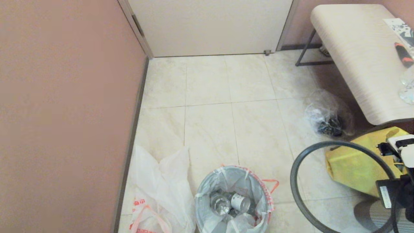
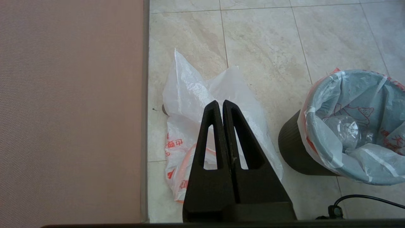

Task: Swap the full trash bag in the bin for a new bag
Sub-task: Place the trash can ring on the floor

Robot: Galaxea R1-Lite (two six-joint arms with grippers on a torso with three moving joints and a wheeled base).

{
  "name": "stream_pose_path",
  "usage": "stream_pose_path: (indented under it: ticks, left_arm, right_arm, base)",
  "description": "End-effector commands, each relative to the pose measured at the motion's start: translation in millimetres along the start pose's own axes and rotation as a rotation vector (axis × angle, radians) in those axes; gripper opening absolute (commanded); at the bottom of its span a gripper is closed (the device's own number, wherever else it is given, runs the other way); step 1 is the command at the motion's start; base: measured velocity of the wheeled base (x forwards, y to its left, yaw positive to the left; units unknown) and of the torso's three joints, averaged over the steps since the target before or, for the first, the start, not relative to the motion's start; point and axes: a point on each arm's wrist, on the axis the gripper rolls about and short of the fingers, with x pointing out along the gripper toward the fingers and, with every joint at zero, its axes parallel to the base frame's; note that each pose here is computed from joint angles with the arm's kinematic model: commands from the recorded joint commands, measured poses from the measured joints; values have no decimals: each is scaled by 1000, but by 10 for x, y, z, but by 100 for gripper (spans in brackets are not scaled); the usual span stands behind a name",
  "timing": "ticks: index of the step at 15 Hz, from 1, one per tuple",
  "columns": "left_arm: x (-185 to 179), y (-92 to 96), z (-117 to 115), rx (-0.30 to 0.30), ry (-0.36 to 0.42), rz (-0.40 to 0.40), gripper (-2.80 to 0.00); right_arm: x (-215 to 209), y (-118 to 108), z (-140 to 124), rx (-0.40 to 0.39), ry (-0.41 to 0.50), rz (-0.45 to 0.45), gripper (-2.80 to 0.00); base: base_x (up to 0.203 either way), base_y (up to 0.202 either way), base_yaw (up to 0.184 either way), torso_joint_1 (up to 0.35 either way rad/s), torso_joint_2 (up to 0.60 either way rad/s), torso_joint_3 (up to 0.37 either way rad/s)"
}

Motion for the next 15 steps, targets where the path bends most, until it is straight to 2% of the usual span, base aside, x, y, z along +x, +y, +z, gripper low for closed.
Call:
stream_pose_path:
  ticks: [1, 5, 9, 10, 11, 13, 15]
  left_arm:
    - [0, 0, 0, 0, 0, 0, -280]
    - [0, 0, 0, 0, 0, 1, -280]
    - [0, 0, 0, 0, 0, 0, -280]
    - [0, 0, 0, 0, 0, 2, -280]
    - [0, 0, 0, 0, 0, 1, -280]
    - [0, 0, 0, 0, 0, 0, -280]
    - [0, 0, 0, 0, 0, 2, -280]
  right_arm:
    - [213, 23, -66, -4, 80, -36, -280]
    - [1042, 340, -222, -9, 258, 73, -280]
    - [1988, 784, -582, -105, 351, 129, -280]
    - [2197, 883, -667, -125, 345, 140, -98]
    - [2353, 950, -738, -143, 336, 149, 0]
    - [2503, 1003, -810, -175, 313, 163, 0]
    - [2424, 909, -711, -165, 278, 158, 0]
  base:
    - [0, 0, 0, 0, 0, 0]
    - [0, 0, 0, 0, 0, 0]
    - [0, 0, 0, 0, 0, 0]
    - [0, 0, 0, 0, 0, 0]
    - [0, 0, 0, 0, 0, 0]
    - [0, 0, 0, 0, 0, 0]
    - [0, 0, 0, 0, 0, 0]
